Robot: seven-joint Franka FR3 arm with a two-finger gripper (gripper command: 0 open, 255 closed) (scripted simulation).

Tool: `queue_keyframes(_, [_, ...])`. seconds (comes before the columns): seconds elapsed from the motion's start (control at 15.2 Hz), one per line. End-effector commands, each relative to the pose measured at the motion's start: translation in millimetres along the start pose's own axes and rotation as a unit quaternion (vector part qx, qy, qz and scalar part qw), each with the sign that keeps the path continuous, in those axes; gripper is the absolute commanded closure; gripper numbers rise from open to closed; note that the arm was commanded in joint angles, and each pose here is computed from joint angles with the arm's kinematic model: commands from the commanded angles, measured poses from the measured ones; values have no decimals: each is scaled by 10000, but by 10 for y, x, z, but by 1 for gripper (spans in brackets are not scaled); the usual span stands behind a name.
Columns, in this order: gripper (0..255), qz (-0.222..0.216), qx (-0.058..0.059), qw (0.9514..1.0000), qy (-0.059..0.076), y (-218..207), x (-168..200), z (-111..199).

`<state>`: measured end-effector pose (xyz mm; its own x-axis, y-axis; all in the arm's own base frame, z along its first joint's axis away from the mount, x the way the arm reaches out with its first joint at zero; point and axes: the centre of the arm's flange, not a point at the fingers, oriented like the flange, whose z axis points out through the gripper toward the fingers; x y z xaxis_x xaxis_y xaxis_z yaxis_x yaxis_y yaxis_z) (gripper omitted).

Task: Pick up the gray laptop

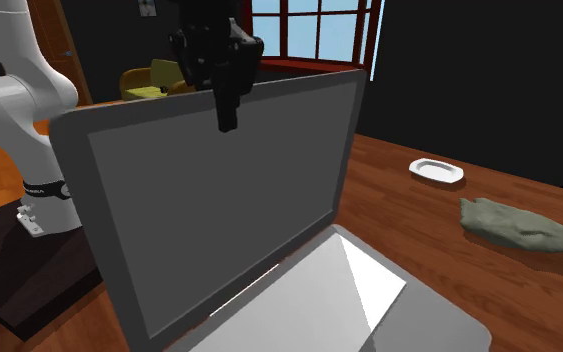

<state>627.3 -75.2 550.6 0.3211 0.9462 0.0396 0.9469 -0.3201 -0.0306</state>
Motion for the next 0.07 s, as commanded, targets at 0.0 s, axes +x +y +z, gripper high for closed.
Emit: queue_keyframes(0.0, [255, -2, -22, 10000, 6, -6, 4, -43])
